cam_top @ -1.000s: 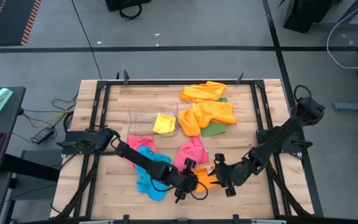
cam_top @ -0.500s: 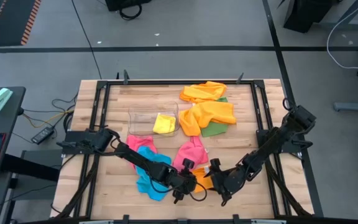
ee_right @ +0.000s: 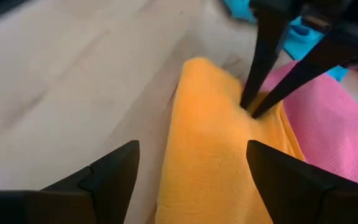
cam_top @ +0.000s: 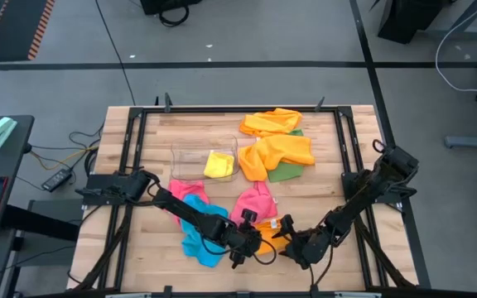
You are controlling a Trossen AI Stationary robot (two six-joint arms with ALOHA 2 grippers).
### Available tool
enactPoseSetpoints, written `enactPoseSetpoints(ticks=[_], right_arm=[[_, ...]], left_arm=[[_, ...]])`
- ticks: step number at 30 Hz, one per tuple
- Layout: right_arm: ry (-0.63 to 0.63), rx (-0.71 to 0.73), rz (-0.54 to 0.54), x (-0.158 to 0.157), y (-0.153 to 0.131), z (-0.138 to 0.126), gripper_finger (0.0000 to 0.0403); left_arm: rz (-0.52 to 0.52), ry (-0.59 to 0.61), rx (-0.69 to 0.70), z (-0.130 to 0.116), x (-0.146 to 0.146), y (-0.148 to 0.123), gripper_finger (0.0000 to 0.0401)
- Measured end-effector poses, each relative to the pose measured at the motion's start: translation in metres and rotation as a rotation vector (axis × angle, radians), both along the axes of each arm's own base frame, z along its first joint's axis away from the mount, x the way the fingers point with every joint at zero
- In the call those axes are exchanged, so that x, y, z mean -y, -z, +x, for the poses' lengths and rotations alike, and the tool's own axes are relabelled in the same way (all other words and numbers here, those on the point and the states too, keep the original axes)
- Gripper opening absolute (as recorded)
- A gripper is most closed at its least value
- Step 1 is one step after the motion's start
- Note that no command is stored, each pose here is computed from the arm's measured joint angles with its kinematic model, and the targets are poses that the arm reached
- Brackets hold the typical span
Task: Fold microfiber towels
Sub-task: Put the bottom folded orange microfiber cloth into the transparent bin
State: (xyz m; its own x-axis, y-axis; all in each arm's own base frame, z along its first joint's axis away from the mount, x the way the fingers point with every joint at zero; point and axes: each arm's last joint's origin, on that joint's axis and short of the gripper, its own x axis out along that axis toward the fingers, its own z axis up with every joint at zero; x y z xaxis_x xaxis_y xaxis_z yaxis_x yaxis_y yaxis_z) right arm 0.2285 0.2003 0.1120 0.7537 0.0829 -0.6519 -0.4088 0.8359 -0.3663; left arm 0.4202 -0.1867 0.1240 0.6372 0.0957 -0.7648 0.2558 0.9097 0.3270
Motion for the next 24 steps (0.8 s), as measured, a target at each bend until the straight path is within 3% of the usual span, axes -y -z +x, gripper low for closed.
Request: enactPoseSetpoints(ticks=[8, 24], right_arm=[[-0.061, 0.024, -0.228, -0.006, 0.015, 0.008, 0.0306], [0.0, -0.003, -0.631, 0.004, 0.012, 0.011, 0.0305]], left_arm=[[-0.002, -0.058, -0.027, -0.001, -0.007, 0.001, 0.0052], [0.002, -0.051, -0.021, -0.001, -0.007, 0.002, 0.0048]])
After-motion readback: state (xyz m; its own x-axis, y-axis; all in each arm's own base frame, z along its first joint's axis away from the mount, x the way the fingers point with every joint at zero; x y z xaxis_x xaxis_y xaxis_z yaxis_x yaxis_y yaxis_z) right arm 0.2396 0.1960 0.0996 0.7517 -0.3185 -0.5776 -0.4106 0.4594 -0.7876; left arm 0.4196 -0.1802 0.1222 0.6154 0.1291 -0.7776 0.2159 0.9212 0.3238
